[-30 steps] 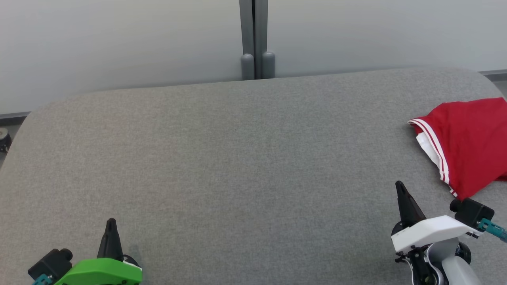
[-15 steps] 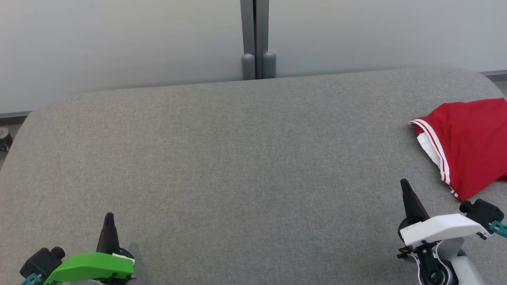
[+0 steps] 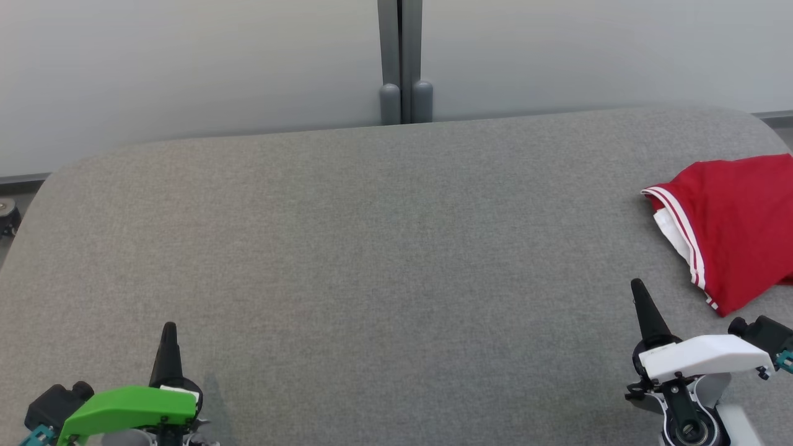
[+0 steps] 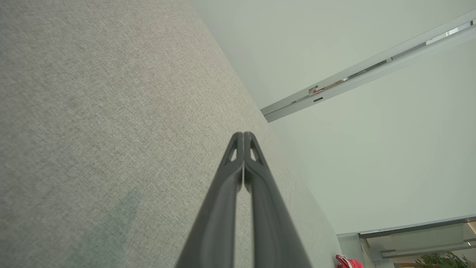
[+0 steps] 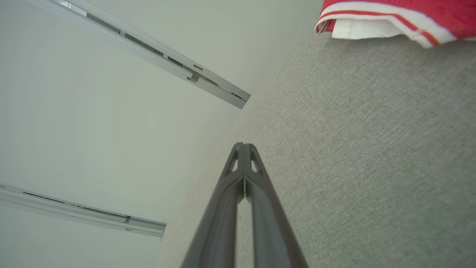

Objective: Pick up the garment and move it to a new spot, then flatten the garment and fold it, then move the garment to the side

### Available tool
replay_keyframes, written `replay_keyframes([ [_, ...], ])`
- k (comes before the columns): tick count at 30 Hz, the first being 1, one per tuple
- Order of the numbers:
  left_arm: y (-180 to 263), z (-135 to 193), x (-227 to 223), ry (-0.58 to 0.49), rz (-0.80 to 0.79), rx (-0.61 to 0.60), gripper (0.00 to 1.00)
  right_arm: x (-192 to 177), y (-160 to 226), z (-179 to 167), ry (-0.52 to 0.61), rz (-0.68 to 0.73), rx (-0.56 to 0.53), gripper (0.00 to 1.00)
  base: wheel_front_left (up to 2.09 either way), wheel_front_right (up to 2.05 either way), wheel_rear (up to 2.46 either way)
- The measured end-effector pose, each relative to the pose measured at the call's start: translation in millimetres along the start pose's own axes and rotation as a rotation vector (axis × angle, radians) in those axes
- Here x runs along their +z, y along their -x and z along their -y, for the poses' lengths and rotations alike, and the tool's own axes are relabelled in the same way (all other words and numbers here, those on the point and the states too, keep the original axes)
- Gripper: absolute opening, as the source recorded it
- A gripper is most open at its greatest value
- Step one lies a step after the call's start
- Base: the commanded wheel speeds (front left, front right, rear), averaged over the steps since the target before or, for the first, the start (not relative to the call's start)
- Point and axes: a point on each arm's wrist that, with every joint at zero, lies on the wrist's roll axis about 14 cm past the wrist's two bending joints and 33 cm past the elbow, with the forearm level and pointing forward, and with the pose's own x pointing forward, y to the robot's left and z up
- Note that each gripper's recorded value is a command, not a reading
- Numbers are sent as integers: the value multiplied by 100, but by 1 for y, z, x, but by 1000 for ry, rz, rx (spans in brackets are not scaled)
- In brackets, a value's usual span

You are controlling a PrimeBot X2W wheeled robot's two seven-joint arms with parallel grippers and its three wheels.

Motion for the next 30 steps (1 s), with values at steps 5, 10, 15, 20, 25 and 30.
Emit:
replay_keyframes([
  [5,-1,3,2,60,1,-7,0,2,0,-1,-61,2,3,0,0,0,0],
  [10,-3,6,4,109,2,-18,0,3,0,-2,-111,0,7,0,0,0,0],
  [15,-4,10,6,155,3,-29,0,4,-1,-3,-156,-1,12,0,0,0,0],
  [20,-5,13,8,194,-1,-38,0,5,-1,-5,-198,-2,18,0,0,0,0],
  [25,-5,14,9,236,-1,-44,0,6,-1,-6,-242,-2,23,0,0,0,0],
  [30,-6,17,11,276,-2,-55,0,7,-1,-7,-282,-4,29,0,0,0,0],
])
